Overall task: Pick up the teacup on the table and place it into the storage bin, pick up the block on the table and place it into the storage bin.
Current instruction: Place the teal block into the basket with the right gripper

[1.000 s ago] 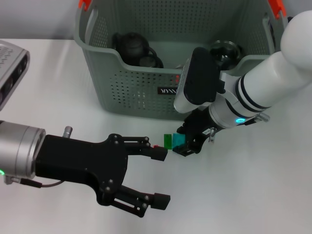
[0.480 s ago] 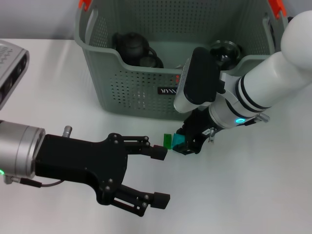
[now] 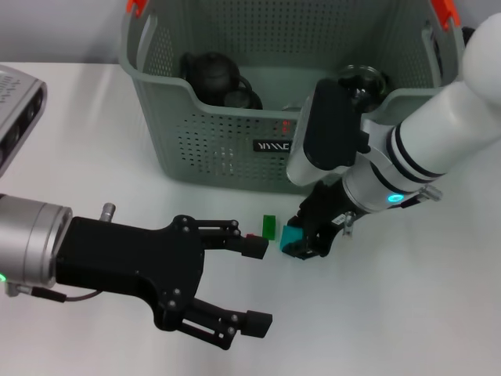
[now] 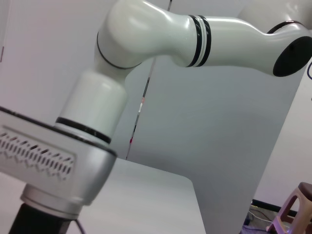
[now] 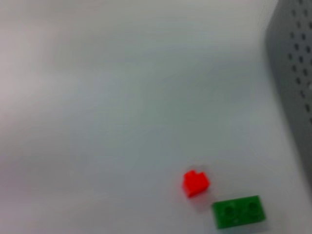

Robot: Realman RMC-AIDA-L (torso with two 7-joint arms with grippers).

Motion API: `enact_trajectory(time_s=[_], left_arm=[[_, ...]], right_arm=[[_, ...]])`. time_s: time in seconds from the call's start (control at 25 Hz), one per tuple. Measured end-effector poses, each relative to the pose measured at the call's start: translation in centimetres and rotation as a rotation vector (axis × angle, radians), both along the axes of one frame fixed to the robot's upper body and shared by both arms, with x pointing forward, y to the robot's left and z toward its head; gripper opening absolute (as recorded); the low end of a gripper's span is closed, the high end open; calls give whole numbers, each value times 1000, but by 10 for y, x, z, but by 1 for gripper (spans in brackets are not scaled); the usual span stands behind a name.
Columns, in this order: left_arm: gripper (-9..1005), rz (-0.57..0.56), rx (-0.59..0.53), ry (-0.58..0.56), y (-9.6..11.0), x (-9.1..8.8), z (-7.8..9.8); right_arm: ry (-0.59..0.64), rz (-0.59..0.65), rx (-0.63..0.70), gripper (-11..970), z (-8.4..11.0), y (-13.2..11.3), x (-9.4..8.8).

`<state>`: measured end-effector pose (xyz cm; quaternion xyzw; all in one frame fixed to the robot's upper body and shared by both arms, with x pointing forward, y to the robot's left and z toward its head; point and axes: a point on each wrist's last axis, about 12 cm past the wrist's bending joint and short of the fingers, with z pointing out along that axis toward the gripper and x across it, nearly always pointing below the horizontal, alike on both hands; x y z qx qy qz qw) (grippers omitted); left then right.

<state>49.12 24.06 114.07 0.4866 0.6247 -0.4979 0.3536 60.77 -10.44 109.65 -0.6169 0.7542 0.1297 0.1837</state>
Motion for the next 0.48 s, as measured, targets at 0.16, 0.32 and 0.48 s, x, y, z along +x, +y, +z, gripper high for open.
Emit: enact_trajectory(time_s=[0.16,0.32,0.48], left_arm=[[928,-2,3,0,1,0,0],[928,-3,3,-1,0,0,0],[928,-4,3,-5,0,0,0]], right_arm=[[18,-9,7,449,12,-10,-5],[30,-42,40,460,34,-27,-8],[56,-41,112,471,66,-40,-15]])
